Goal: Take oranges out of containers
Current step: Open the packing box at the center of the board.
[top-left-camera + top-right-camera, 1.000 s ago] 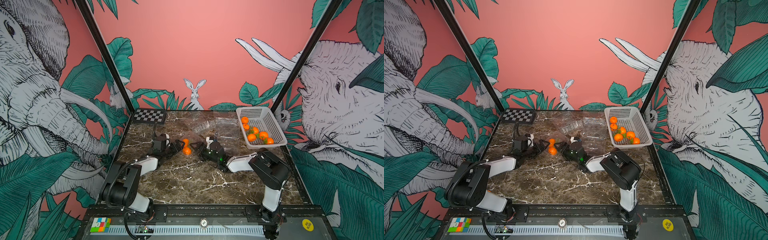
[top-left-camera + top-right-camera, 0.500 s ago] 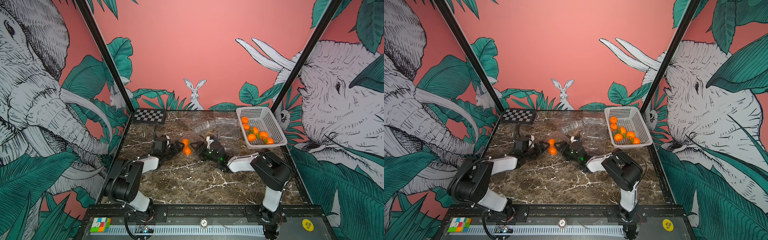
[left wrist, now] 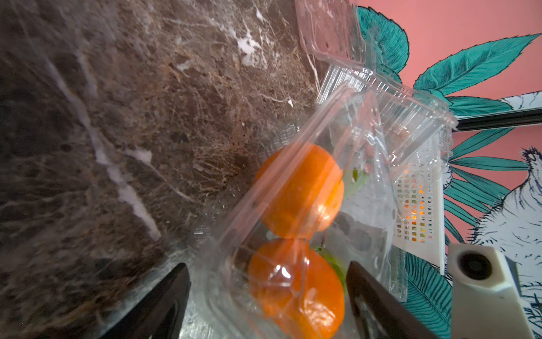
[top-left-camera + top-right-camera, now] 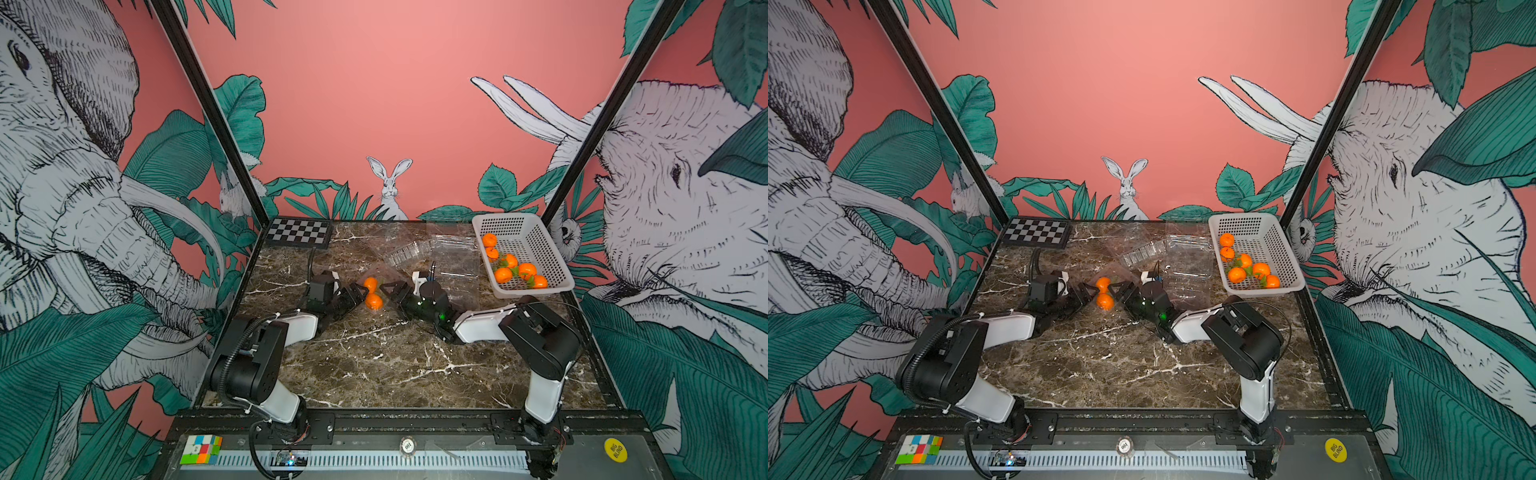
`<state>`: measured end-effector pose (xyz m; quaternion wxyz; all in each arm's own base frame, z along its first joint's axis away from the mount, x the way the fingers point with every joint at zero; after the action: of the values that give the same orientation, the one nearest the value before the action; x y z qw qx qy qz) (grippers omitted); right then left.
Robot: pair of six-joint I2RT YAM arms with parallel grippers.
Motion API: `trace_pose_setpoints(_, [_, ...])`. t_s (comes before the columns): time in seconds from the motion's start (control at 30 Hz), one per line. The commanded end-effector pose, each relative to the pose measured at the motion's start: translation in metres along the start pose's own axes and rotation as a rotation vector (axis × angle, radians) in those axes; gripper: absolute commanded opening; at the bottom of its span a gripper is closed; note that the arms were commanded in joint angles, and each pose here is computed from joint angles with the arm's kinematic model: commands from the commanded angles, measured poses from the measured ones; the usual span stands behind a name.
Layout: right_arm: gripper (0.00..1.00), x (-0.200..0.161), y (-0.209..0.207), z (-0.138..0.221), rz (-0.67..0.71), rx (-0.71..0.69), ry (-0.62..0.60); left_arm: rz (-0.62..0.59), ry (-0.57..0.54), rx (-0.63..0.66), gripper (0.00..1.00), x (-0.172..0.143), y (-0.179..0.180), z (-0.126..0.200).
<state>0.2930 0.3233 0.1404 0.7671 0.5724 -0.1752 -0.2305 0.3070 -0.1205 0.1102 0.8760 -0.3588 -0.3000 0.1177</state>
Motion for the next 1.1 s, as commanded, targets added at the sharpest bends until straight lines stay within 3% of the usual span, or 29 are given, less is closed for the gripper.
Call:
trace_pose_setpoints(0.0, [0.8,0.003,0.006,-0.005,0.003,0.041,-0.003,0.006,0.003,-0.003,0.85,-0.006,0.003,0.0])
trace_pose_setpoints(0.5, [0.76,0.004,0.008,-0.016,-0.027,0.092,0.009,0.021,0.006,-0.009,0.84,-0.008,0.005,-0.001])
trace_pose_setpoints(1.07, [0.55,0.009,0.004,-0.029,-0.144,0.163,-0.055,0.033,-0.007,-0.04,0.84,-0.008,-0.004,0.003])
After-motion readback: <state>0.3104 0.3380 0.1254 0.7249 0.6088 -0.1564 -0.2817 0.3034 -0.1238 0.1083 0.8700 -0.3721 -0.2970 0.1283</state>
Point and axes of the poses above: each gripper's point midway between its finger pads, its own z axis back along the fingers, its own y axis along the line the jaws close on, x = y × z, the point moved 8 cm from there along z, back along the fingers, and after that the axes turned 8 degrees about -z, right-handed, at the moved point
